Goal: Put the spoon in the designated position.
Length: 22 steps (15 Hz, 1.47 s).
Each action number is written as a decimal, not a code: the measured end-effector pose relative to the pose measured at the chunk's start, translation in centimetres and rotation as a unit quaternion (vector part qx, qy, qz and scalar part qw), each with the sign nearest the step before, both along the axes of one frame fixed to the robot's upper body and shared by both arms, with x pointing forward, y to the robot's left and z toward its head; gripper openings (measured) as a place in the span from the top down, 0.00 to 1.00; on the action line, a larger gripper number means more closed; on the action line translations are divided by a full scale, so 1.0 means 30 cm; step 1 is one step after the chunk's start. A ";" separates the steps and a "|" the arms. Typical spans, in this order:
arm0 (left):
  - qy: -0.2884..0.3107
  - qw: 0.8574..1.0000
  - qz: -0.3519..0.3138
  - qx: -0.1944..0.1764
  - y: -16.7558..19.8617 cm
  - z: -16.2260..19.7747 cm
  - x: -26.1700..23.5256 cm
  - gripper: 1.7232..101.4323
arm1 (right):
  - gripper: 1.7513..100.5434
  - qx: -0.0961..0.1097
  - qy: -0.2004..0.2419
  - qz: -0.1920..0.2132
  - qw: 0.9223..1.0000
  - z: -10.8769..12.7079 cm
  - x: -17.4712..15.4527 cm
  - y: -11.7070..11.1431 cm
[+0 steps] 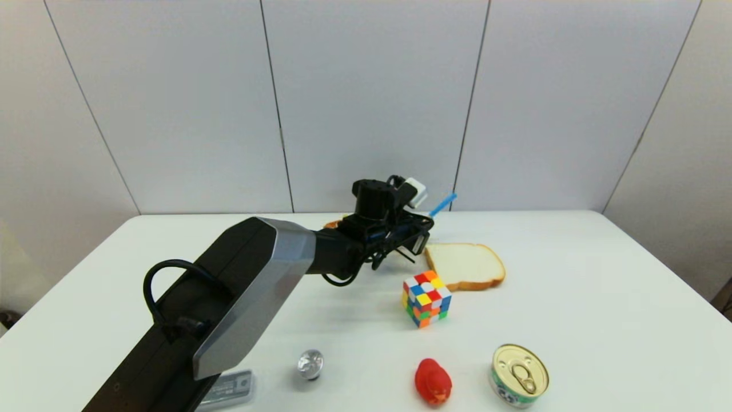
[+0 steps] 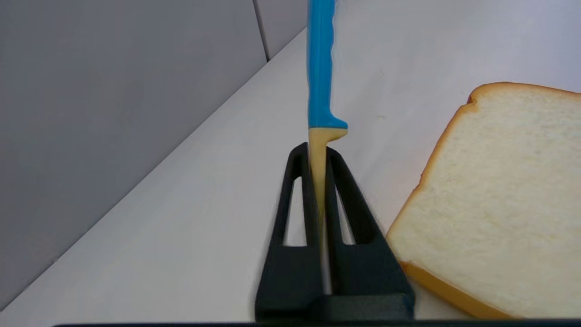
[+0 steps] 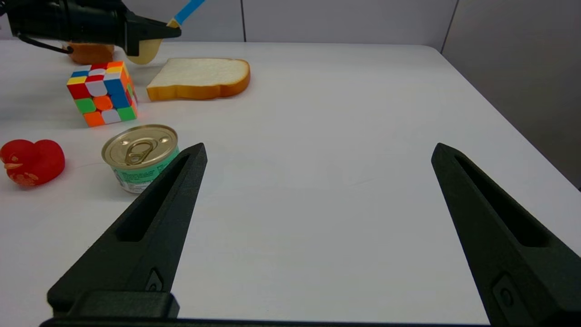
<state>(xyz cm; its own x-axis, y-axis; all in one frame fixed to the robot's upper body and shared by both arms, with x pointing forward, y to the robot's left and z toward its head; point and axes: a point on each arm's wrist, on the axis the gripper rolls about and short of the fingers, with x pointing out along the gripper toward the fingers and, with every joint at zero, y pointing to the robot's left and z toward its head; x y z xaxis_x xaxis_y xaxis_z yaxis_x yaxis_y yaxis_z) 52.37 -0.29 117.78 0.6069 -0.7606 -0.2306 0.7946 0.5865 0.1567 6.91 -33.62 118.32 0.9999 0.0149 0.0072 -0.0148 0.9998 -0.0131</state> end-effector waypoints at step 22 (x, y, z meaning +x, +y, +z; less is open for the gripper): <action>-0.018 1.000 0.001 -0.010 0.017 0.102 -0.007 0.09 | 0.03 0.000 0.000 0.000 1.000 0.000 0.000 0.000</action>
